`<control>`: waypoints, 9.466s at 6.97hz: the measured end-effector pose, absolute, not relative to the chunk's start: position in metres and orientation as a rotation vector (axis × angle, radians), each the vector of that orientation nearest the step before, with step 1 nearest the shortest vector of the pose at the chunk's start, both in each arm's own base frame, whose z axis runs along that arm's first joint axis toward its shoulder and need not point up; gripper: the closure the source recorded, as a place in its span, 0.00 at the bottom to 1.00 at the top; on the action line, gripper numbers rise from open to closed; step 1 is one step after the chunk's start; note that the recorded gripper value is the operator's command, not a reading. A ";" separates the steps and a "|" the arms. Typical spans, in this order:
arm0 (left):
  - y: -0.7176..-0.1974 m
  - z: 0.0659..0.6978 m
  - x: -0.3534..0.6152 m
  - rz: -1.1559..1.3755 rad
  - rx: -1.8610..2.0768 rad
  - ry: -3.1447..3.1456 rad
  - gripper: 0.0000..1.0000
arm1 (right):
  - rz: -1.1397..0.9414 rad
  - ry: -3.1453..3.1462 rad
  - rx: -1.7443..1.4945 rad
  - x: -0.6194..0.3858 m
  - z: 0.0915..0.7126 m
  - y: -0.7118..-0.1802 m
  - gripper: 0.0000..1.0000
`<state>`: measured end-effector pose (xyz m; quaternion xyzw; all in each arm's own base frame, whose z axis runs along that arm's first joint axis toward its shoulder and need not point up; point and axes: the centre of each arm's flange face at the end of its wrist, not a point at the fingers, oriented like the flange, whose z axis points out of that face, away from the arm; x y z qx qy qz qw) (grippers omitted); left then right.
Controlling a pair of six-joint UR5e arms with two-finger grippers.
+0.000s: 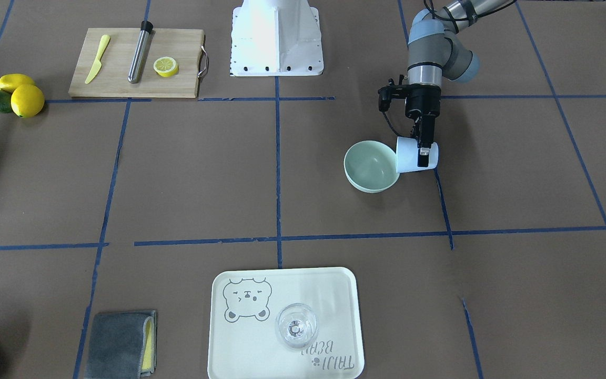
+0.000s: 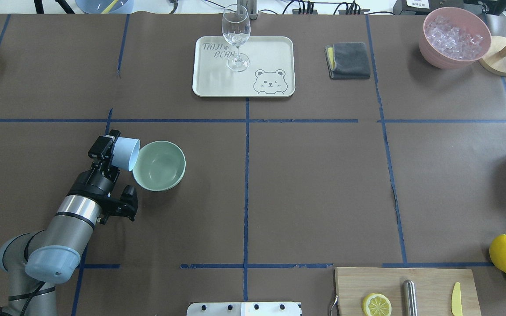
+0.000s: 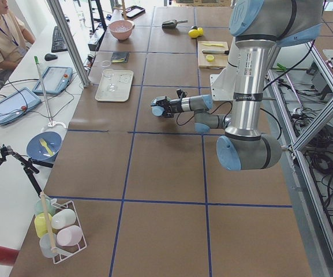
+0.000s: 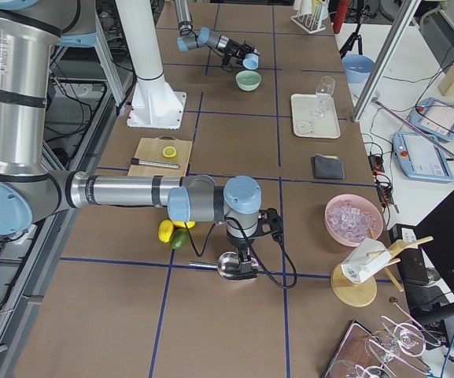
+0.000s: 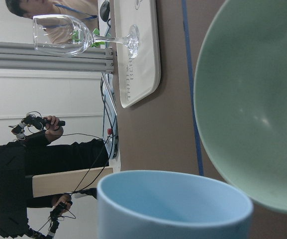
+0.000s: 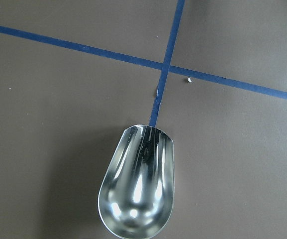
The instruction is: Pour ice into bowl
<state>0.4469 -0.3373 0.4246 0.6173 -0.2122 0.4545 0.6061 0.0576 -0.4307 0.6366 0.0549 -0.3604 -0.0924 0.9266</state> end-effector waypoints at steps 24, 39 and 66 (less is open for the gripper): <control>-0.287 0.396 0.399 -0.286 1.447 1.073 1.00 | -0.190 -0.739 0.113 0.058 0.636 -0.431 0.00; -0.316 0.634 0.286 -0.510 1.127 0.854 1.00 | -0.191 -0.739 0.113 0.058 0.637 -0.430 0.00; -0.293 0.637 0.254 -0.335 1.240 0.847 0.00 | -0.190 -0.739 0.110 0.058 0.638 -0.430 0.00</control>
